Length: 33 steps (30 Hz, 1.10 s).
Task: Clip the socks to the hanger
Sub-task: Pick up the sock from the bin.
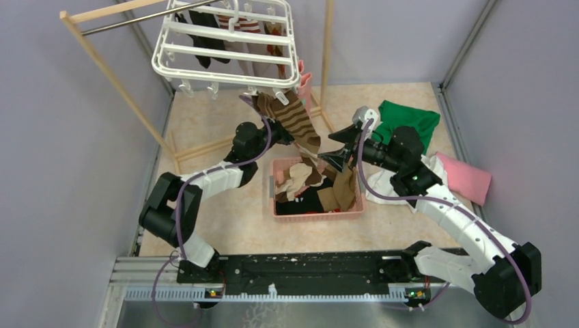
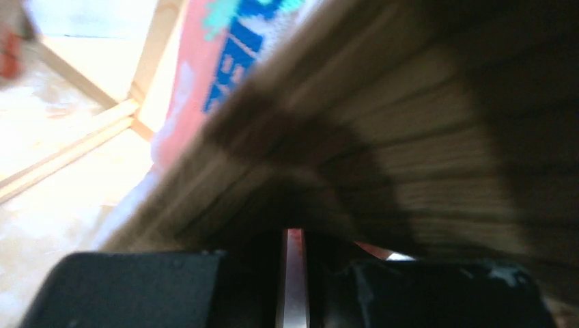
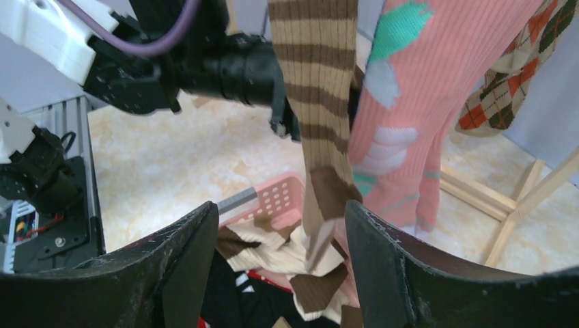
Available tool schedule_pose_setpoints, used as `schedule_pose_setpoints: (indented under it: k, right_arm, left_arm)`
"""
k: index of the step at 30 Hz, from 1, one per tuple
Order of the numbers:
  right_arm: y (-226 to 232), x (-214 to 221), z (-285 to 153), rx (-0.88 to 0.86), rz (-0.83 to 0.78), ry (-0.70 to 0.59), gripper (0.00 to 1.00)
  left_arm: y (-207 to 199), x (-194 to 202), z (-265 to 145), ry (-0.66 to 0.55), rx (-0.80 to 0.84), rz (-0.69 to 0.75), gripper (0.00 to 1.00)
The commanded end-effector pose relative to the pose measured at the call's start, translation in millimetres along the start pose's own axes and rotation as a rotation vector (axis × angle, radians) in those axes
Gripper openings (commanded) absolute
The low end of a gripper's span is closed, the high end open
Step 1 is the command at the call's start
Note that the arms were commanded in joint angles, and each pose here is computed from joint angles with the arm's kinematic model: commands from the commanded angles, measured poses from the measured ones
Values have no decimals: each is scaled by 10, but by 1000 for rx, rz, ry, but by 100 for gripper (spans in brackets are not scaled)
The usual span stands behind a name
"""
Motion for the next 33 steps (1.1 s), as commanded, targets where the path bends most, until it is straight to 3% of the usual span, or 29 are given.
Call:
schedule_pose_setpoints:
  k: [1,10,15,24,28,33]
  right_arm:
    - [-46,-264,26,16,0,-117,67]
    - [-153,-405,121,69,25,-229,58]
    - [-461,-278,203,231,-65,-117,70]
    - [-769,-86,302,206,-135,-24,70]
    - [-887,28,435,171,-130,3,67]
    - [-988,72,605,137,-57,-31,54]
  left_arm:
    - [-303,-7,289,-18,142,6,18]
    - [-411,180,561,20,204,-43,18]
    - [-405,200,503,21,194,-44,18]
    - [-429,219,440,35,203,-46,19]
    - [-460,210,433,40,218,-46,20]
    - [-500,194,391,44,228,-37,22]
Point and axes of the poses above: each gripper's point midway between its finger pads, its own z axis out along the fingers, its own y axis along the line the jaws close on, x = y × z, the point moved 6 cm from there along -z, back along the fingers, and after that the axes turned 11 degrees about -z, right-handed, at the moved point
